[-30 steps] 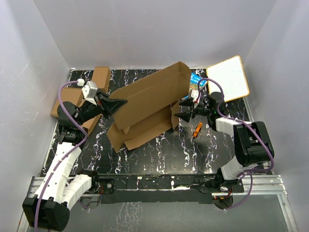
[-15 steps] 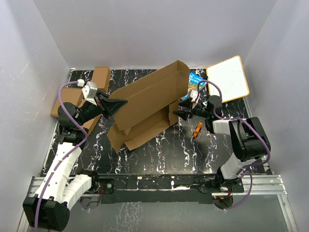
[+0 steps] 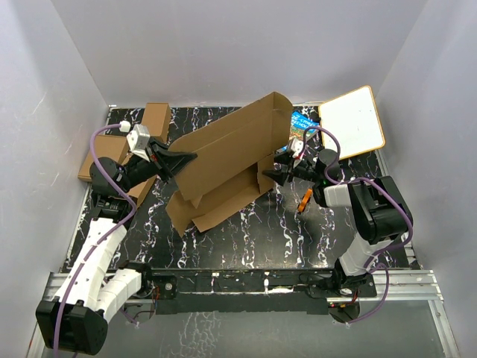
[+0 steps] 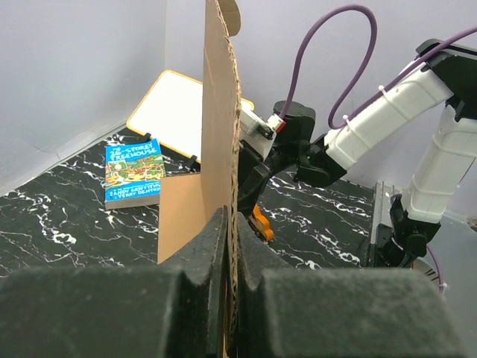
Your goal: Fold the paper box
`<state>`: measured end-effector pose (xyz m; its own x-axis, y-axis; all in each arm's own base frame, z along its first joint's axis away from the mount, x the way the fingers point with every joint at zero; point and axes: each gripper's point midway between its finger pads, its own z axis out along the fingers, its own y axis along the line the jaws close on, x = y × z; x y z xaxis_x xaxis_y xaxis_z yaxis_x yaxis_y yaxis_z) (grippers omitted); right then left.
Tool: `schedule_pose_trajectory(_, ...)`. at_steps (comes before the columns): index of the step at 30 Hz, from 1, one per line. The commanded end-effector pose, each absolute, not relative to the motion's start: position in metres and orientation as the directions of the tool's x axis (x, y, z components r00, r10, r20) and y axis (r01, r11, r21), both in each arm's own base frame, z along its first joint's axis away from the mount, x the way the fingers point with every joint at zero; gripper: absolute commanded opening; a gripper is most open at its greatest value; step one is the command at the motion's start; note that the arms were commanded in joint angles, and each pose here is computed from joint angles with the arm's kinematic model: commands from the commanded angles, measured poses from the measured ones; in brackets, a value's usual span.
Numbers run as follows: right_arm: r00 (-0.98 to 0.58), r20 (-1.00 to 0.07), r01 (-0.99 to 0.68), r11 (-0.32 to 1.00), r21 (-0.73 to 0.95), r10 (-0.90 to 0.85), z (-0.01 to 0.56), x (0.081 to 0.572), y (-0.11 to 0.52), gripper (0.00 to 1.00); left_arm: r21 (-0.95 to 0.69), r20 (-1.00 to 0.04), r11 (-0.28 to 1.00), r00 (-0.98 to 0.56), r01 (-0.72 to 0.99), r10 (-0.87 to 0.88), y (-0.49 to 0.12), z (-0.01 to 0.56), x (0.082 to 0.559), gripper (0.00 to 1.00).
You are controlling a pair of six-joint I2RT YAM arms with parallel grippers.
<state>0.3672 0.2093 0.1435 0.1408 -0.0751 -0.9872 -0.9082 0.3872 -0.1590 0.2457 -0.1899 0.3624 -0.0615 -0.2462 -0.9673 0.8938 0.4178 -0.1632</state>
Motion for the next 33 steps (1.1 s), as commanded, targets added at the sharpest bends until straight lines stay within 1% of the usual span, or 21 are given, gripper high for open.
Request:
schedule_pose_trajectory(1, 0.240, -0.969, -0.873, 0.423, -0.242, -0.058, 0.160, 0.374, 0.211, 0.52, -0.167, -0.965, 0.403, -0.065, 0.900, -0.254, -0.191, 0.361, 0.244, 0.00)
schedule_pose_trajectory(4, 0.229, -0.972, -0.876, 0.422, -0.231, -0.056, 0.157, 0.374, 0.213, 0.38, -0.169, -0.964, 0.404, -0.066, 0.899, -0.257, -0.191, 0.361, 0.245, 0.00)
schedule_pose_trajectory(9, 0.223, -0.973, -0.873, 0.432, -0.226, -0.058, 0.156, 0.375, 0.213, 0.10, -0.174, -0.962, 0.408, -0.066, 0.896, -0.266, -0.191, 0.363, 0.246, 0.00)
schedule_pose_trajectory(10, 0.221, -0.973, -0.868, 0.442, -0.224, -0.060, 0.157, 0.377, 0.213, 0.08, -0.176, -0.961, 0.408, -0.067, 0.896, -0.267, -0.191, 0.363, 0.246, 0.00)
schedule_pose_trajectory(12, 0.215, -0.974, -0.855, 0.470, -0.220, -0.067, 0.157, 0.380, 0.211, 0.08, -0.178, -0.961, 0.412, -0.067, 0.894, -0.269, -0.190, 0.364, 0.246, 0.00)
schedule_pose_trajectory(13, 0.214, -0.975, -0.855, 0.470, -0.220, -0.067, 0.157, 0.381, 0.211, 0.09, -0.180, -0.960, 0.413, -0.069, 0.893, -0.270, -0.190, 0.363, 0.246, 0.00)
schedule_pose_trajectory(15, 0.207, -0.976, -0.861, 0.462, -0.212, -0.064, 0.156, 0.379, 0.213, 0.23, -0.186, -0.959, 0.414, -0.072, 0.891, -0.275, -0.190, 0.364, 0.247, 0.00)
schedule_pose_trajectory(16, 0.205, -0.977, -0.864, 0.458, -0.211, -0.063, 0.155, 0.378, 0.215, 0.27, -0.189, -0.958, 0.413, -0.074, 0.891, -0.278, -0.190, 0.364, 0.247, 0.00)
schedule_pose_trajectory(18, 0.210, -0.975, -0.866, 0.450, -0.218, -0.067, 0.154, 0.377, 0.220, 0.31, -0.194, -0.955, 0.414, -0.075, 0.890, -0.286, -0.190, 0.364, 0.247, 0.00)
schedule_pose_trajectory(20, 0.214, -0.974, -0.862, 0.456, -0.224, -0.074, 0.151, 0.378, 0.226, 0.32, -0.203, -0.953, 0.416, -0.081, 0.886, -0.292, -0.190, 0.364, 0.249, 0.00)
schedule_pose_trajectory(21, 0.213, -0.973, -0.858, 0.461, -0.227, -0.083, 0.149, 0.379, 0.228, 0.31, -0.209, -0.952, 0.420, -0.084, 0.883, -0.296, -0.189, 0.363, 0.249, 0.00)
schedule_pose_trajectory(22, 0.216, -0.972, -0.852, 0.469, -0.234, -0.092, 0.149, 0.380, 0.229, 0.28, -0.214, -0.950, 0.426, -0.085, 0.879, -0.300, -0.189, 0.364, 0.250, 0.00)
schedule_pose_trajectory(24, 0.202, -0.973, -0.837, 0.497, -0.230, -0.110, 0.146, 0.386, 0.227, 0.11, -0.228, -0.946, 0.441, -0.090, 0.868, -0.312, -0.187, 0.363, 0.253, 0.00)
schedule_pose_trajectory(25, 0.194, -0.974, -0.828, 0.513, -0.226, -0.117, 0.147, 0.389, 0.225, 0.08, -0.234, -0.944, 0.450, -0.090, 0.862, -0.319, -0.186, 0.364, 0.254, 0.00)
schedule_pose_trajectory(28, 0.147, -0.979, -0.820, 0.535, -0.201, -0.143, 0.154, 0.397, 0.221, 0.08, -0.269, -0.934, 0.503, -0.095, 0.821, -0.345, -0.179, 0.365, 0.263, 0.00)
schedule_pose_trajectory(30, 0.092, -0.978, -0.844, 0.508, -0.176, -0.186, 0.159, 0.398, 0.221, 0.08, -0.277, -0.931, 0.542, -0.081, 0.793, -0.356, -0.174, 0.372, 0.267, 0.00)
schedule_pose_trajectory(31, 0.067, -0.976, -0.854, 0.494, -0.165, -0.209, 0.165, 0.399, 0.222, 0.08, -0.283, -0.929, 0.568, -0.073, 0.773, -0.363, -0.170, 0.376, 0.269, 0.02)
schedule_pose_trajectory(33, 0.042, -0.970, -0.868, 0.472, -0.153, -0.238, 0.181, 0.403, 0.224, 0.08, -0.308, -0.923, 0.622, -0.068, 0.720, -0.379, -0.160, 0.381, 0.276, 0.13)
